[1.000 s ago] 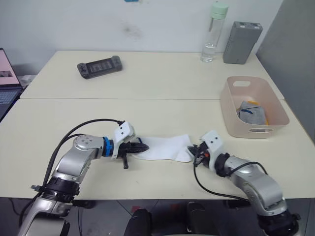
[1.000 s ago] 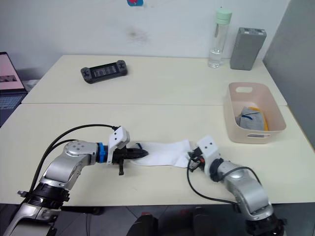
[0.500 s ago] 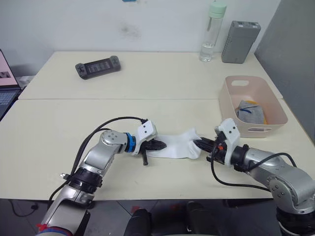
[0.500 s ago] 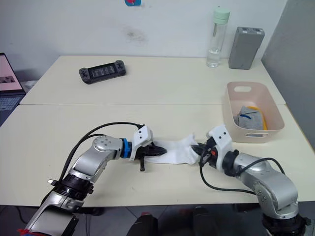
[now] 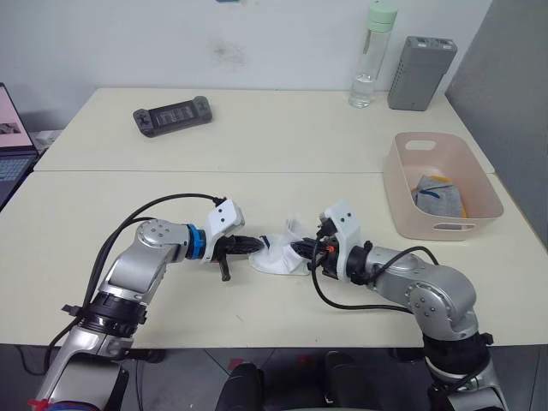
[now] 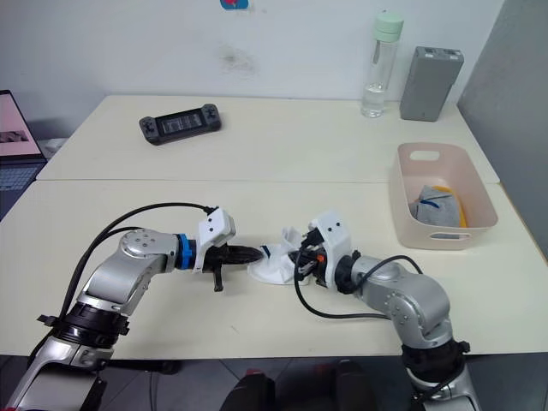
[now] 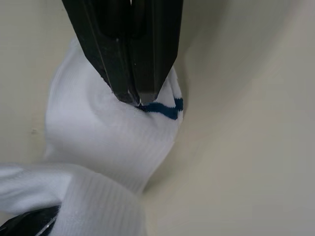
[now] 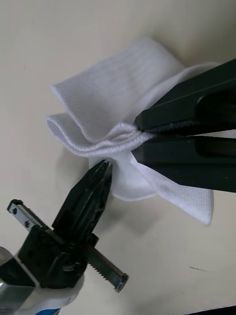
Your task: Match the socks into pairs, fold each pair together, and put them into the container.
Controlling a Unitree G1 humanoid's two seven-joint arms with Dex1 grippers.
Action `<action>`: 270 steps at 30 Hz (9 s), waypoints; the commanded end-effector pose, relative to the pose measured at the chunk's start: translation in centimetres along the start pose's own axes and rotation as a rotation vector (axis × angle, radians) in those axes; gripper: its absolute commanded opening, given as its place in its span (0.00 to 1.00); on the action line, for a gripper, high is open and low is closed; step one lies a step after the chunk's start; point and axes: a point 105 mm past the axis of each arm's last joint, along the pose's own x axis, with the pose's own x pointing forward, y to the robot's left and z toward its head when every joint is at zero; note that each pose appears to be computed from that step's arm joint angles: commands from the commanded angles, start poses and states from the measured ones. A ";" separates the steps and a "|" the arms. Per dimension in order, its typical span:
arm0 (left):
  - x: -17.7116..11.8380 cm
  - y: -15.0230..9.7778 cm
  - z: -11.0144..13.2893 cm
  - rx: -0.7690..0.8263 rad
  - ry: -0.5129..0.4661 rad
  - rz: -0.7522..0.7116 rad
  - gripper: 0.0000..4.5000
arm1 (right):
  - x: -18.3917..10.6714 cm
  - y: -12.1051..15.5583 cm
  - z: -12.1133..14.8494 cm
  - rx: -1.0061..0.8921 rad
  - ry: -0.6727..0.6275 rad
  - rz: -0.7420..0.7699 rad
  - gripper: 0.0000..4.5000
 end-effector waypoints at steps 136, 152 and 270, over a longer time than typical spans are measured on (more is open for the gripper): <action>1.3 -0.7 5.3 0.115 -0.086 -0.174 0.00 | -4.0 -0.1 -0.3 -0.241 -0.031 0.031 0.00; 0.3 0.8 -1.4 0.101 0.131 -0.102 0.00 | -2.3 -2.6 -1.0 0.102 0.087 0.010 0.54; -2.4 0.6 14.9 0.157 -0.299 -0.043 1.00 | -21.6 -13.0 16.2 -1.005 0.178 -0.495 0.99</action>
